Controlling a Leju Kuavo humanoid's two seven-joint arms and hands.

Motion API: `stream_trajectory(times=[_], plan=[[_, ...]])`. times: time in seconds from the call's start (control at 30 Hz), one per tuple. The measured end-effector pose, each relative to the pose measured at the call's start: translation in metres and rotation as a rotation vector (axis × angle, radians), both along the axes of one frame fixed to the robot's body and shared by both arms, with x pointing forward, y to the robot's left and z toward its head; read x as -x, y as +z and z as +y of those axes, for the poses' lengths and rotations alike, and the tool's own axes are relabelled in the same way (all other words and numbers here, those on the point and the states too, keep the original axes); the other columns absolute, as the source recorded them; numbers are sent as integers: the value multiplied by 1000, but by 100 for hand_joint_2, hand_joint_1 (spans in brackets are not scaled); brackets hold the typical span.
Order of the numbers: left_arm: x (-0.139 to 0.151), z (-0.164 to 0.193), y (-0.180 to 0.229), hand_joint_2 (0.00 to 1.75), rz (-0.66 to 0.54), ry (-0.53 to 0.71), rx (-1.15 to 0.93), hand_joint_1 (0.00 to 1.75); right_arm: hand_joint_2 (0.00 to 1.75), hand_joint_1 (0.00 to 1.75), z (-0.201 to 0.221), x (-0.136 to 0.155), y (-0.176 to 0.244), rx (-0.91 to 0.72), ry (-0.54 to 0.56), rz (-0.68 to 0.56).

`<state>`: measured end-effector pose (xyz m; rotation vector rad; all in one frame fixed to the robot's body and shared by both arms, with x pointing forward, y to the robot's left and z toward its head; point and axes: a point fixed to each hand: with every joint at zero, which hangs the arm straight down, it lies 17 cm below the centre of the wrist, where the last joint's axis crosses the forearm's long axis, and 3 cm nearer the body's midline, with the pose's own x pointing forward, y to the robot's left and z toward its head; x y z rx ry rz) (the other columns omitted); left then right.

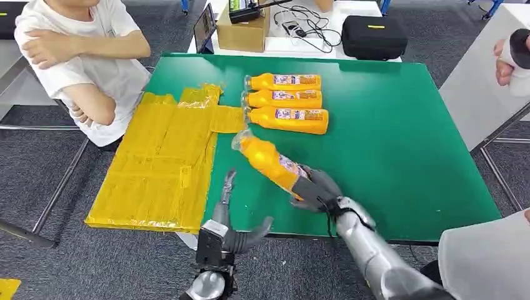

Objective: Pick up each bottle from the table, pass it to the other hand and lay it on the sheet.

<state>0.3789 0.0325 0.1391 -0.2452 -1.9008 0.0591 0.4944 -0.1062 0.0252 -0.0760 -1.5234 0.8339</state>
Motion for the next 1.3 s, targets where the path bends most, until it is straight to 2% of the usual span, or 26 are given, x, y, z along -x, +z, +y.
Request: stream_trajectory(times=[0.13, 0.2, 0.27, 0.33, 0.43, 0.5, 0.57, 0.6, 0.7, 0.77, 0.87, 0.93, 1.03, 1.13, 1.3], plan=[[0, 5, -5, 175, 16, 12, 0, 0, 175, 175, -6, 5, 2, -70, -50, -2], [-3, 9, -14, 175, 69, 20, 25, 0, 175, 175, -11, 9, 7, -153, -90, -12], [-3, 14, -30, 175, 148, 19, 66, 0, 175, 175, -28, 15, 21, -278, -196, -70], [0, 19, -37, 175, 173, 23, 71, 0, 175, 175, -49, 22, 30, -331, -310, -127], [3, 22, -42, 175, 185, 20, 77, 0, 175, 175, -73, 32, 41, -363, -416, -196], [6, 23, -46, 175, 194, 16, 78, 0, 175, 175, -81, 39, 44, -377, -443, -216], [7, 17, -50, 175, 229, -28, 110, 0, 175, 175, -86, 43, 48, -389, -459, -233], [10, 7, -58, 175, 295, -100, 173, 0, 175, 175, -86, 44, 50, -395, -460, -238], [20, -9, -62, 175, 354, -237, 278, 0, 175, 175, -58, 51, 42, -400, -341, -167], [25, -16, -60, 175, 369, -303, 337, 0, 175, 175, -20, 66, 34, -376, -191, -114], [30, -25, -57, 175, 455, -423, 494, 0, 175, 175, 43, 99, 22, -312, 27, -72], [28, -23, -51, 175, 460, -440, 554, 0, 175, 175, 80, 123, 13, -297, 137, -33], [24, -18, -47, 175, 439, -417, 563, 0, 175, 175, 108, 146, 2, -313, 209, 18], [23, -16, -45, 175, 430, -405, 558, 0, 175, 175, 118, 157, -11, -229, 252, 2], [23, -10, -46, 175, 433, -395, 576, 0, 175, 175, 124, 160, -24, -168, 302, 12]])
